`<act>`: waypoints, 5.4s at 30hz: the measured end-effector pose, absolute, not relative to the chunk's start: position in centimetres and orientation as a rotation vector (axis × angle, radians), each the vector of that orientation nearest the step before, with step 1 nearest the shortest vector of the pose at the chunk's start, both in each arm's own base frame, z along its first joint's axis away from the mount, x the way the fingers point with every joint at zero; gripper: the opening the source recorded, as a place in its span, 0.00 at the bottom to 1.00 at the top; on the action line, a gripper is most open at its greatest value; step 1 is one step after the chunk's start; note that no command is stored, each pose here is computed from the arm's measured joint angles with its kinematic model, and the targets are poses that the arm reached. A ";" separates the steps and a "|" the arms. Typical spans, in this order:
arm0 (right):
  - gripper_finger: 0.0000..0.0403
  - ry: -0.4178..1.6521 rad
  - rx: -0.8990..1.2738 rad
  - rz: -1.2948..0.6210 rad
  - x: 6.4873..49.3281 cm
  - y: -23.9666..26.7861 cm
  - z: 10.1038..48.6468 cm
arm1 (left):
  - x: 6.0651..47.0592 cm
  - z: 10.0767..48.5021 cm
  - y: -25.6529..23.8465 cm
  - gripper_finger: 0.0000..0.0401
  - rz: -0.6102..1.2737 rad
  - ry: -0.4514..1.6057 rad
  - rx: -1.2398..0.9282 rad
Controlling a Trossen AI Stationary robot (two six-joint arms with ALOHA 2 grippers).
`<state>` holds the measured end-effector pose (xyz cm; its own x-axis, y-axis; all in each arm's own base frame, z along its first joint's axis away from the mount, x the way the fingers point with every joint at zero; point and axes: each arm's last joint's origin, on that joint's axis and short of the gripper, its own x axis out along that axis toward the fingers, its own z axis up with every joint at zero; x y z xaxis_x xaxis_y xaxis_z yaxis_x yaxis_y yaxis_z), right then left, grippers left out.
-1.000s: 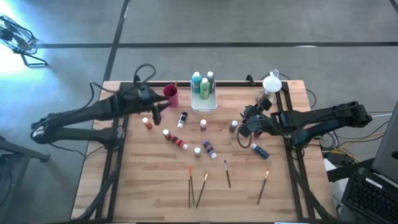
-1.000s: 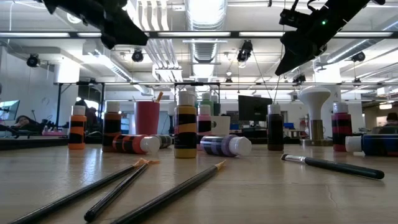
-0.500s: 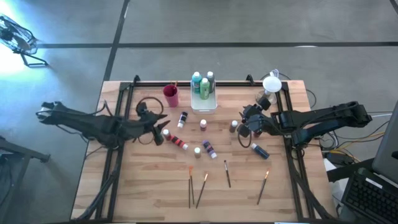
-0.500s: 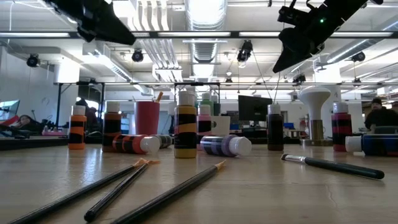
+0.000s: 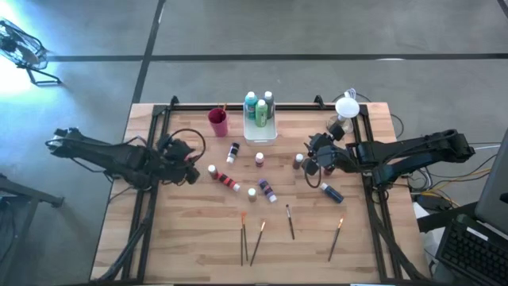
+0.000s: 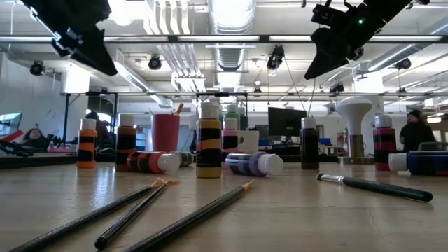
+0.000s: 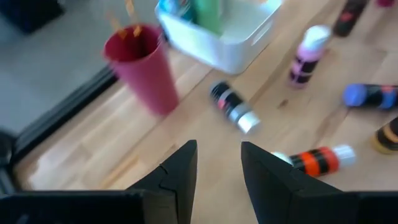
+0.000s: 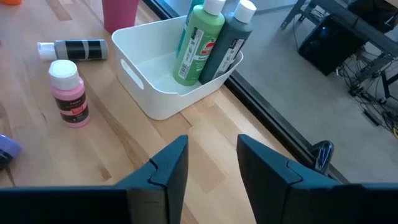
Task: Pick & Place Paint Supplies
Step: Put the orange paint bottle into the white bin
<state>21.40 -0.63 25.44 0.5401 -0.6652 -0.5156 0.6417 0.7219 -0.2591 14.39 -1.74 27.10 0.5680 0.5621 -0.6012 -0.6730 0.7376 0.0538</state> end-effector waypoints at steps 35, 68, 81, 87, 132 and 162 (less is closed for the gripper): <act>0.39 0.597 -0.016 -0.780 21.6 -0.6 25.6 | 13.7 24.2 1.8 0.51 1.016 1.046 -0.538; 0.45 0.611 -0.026 -0.779 21.6 -0.6 25.5 | 16.8 21.5 5.4 0.55 1.057 1.190 -0.489; 0.41 0.612 -0.028 -0.781 21.5 -0.6 25.5 | 16.9 20.7 5.5 0.55 1.016 1.224 -0.518; 0.35 0.613 -0.028 -0.781 21.5 -0.6 25.5 | 16.6 19.8 5.6 0.54 1.018 1.233 -0.515; 0.35 0.614 -0.029 -0.783 21.5 -0.6 25.5 | 16.1 22.9 5.9 0.30 0.921 1.109 -0.503; 0.42 0.614 -0.027 -0.785 21.5 -0.7 25.5 | 28.6 35.5 10.9 0.30 0.596 0.539 -0.182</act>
<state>21.51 -0.65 25.46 0.5433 -0.6689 -0.5074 0.6534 0.7163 -0.2447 28.57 10.92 35.52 0.6952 0.4842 -0.5313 -0.5768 0.8168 -0.0103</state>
